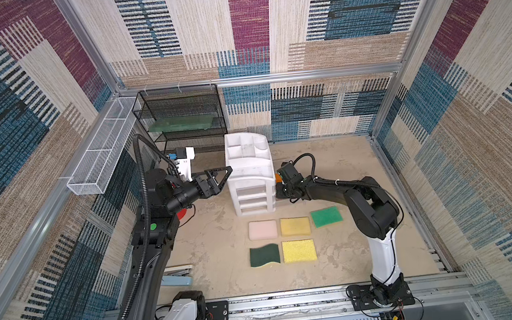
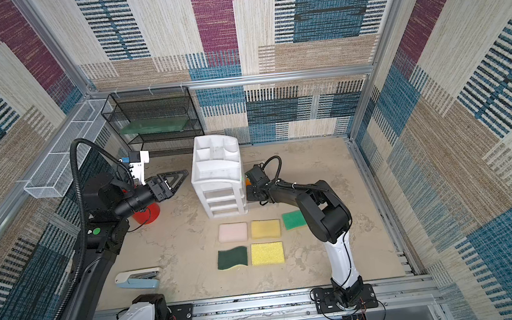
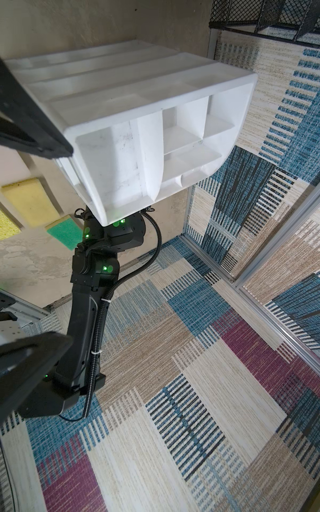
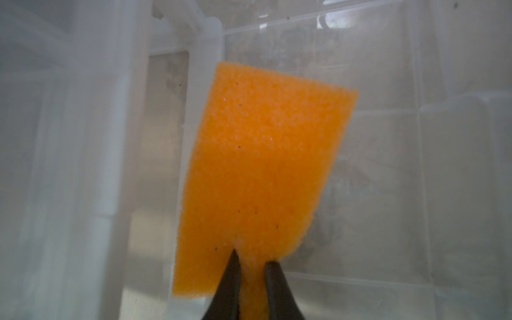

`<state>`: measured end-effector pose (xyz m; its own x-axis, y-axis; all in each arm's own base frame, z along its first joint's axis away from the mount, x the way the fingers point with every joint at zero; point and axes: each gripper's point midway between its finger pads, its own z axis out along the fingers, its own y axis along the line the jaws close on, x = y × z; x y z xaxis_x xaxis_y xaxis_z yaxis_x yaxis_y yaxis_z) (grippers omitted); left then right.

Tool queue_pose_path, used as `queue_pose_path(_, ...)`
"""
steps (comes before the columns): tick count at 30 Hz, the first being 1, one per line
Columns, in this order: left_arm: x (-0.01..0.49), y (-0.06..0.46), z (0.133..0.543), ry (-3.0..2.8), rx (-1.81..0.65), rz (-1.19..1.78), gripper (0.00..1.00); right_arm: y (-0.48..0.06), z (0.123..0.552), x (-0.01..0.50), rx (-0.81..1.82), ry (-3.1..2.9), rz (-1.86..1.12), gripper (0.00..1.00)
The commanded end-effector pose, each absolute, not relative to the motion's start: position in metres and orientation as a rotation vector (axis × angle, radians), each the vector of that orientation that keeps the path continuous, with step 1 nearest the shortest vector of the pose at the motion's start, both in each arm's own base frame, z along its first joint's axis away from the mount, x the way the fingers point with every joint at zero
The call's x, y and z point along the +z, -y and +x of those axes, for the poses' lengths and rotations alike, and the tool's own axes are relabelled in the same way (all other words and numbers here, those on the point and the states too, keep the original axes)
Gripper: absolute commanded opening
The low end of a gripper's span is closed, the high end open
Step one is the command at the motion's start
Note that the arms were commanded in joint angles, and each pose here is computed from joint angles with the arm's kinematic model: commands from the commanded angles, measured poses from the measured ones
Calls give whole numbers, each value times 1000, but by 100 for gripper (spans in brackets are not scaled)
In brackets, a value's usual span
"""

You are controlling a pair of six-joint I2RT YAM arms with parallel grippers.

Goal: Take the sponge out of the drawer
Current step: Pick up the sponge from the drawer.

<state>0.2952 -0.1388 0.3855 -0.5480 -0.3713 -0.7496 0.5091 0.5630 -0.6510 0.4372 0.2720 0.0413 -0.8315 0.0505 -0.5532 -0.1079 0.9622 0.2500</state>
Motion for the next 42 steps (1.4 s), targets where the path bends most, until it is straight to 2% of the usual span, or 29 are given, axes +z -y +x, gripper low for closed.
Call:
queue_pose_path(1,388,139,293,-1814,-1136,136,100,-264,428,36,330,-2568,-44,8)
queue_pose_path(5,389,139,294,-1812,-1132,137,100,-263,429,58,349,-2519,-45,4)
queue_pose_path(17,394,145,288,-1803,-1173,189,100,-226,404,186,233,-2265,-113,5)
queue_pose_path(23,403,164,273,-1808,-1334,356,100,-235,354,248,444,-2149,-337,3)
queue_pose_path(28,400,168,273,-1829,-1393,378,100,-257,298,289,719,-1998,-583,3)
queue_pose_path(35,394,174,270,-1849,-1446,397,99,-291,230,305,1011,-1823,-928,4)
queue_pose_path(40,380,187,271,-1905,-1499,407,94,-305,212,304,1060,-1796,-1090,4)
queue_pose_path(42,372,198,269,-1938,-1532,433,92,-308,213,303,1041,-1787,-1115,0)
